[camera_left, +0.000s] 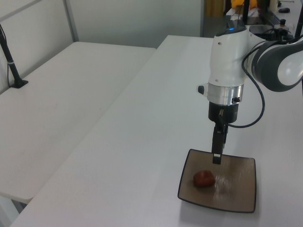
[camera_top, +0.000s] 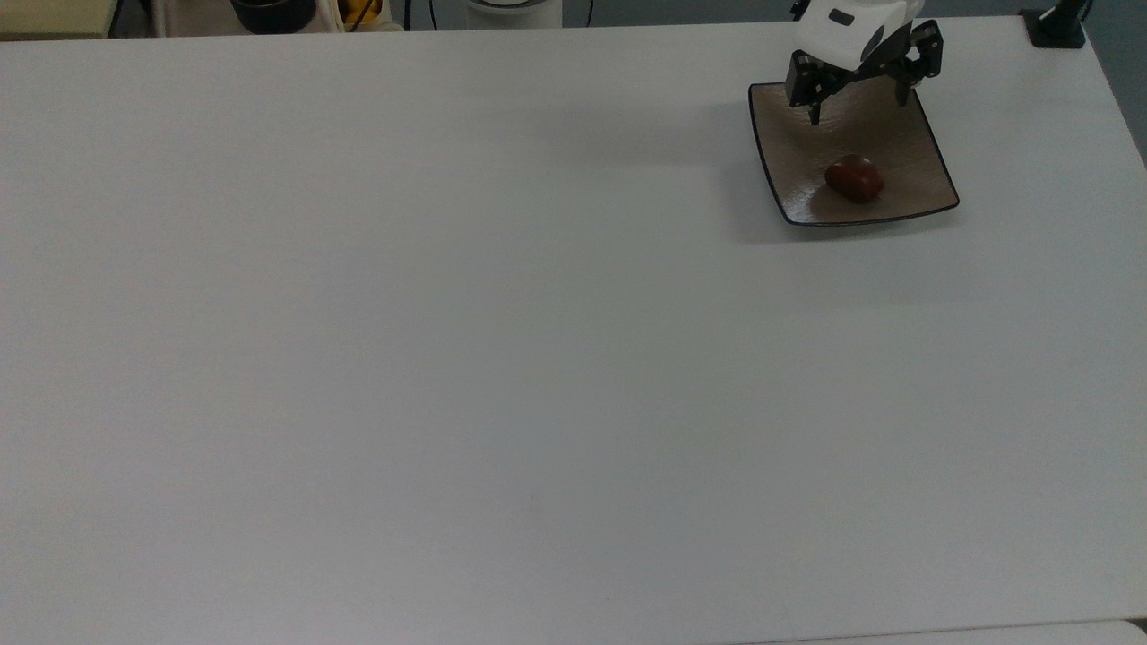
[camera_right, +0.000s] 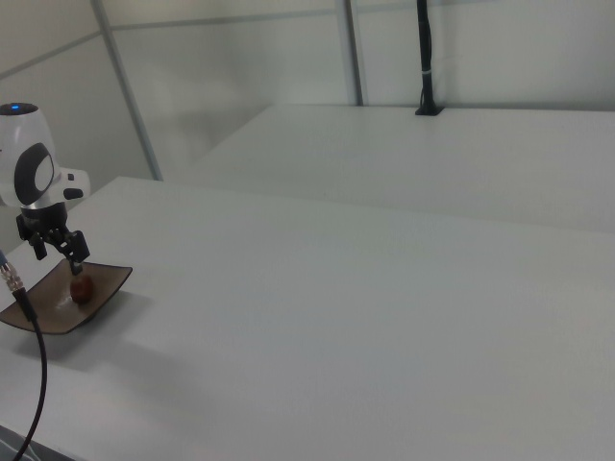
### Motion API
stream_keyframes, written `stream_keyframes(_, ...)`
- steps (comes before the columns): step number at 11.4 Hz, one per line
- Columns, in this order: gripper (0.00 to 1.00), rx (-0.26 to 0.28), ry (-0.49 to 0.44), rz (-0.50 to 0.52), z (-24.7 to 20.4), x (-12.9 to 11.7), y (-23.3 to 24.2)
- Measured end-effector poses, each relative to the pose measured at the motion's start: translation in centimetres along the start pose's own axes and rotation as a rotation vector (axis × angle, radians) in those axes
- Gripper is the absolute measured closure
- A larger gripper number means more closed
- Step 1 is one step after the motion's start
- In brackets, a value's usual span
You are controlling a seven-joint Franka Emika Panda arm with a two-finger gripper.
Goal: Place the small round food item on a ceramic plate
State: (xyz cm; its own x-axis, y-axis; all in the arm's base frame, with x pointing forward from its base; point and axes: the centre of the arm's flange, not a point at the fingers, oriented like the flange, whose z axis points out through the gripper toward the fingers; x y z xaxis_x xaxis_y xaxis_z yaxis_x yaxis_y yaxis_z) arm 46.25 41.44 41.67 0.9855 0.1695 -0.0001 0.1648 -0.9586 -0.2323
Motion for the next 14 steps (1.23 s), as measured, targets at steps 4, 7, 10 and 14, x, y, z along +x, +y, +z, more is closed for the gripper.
stream_keyframes(4,0.00,-0.060,-0.028,-0.026,-1.0,-0.1,1.0)
stream_keyframes(7,0.00,-0.188,-0.122,-0.105,-3.7,-0.4,5.1)
stream_keyframes(10,0.00,-0.308,-0.162,-0.066,-7.7,0.2,11.6)
stream_keyframes(14,0.00,-0.362,-0.053,0.138,-16.0,2.7,23.8)
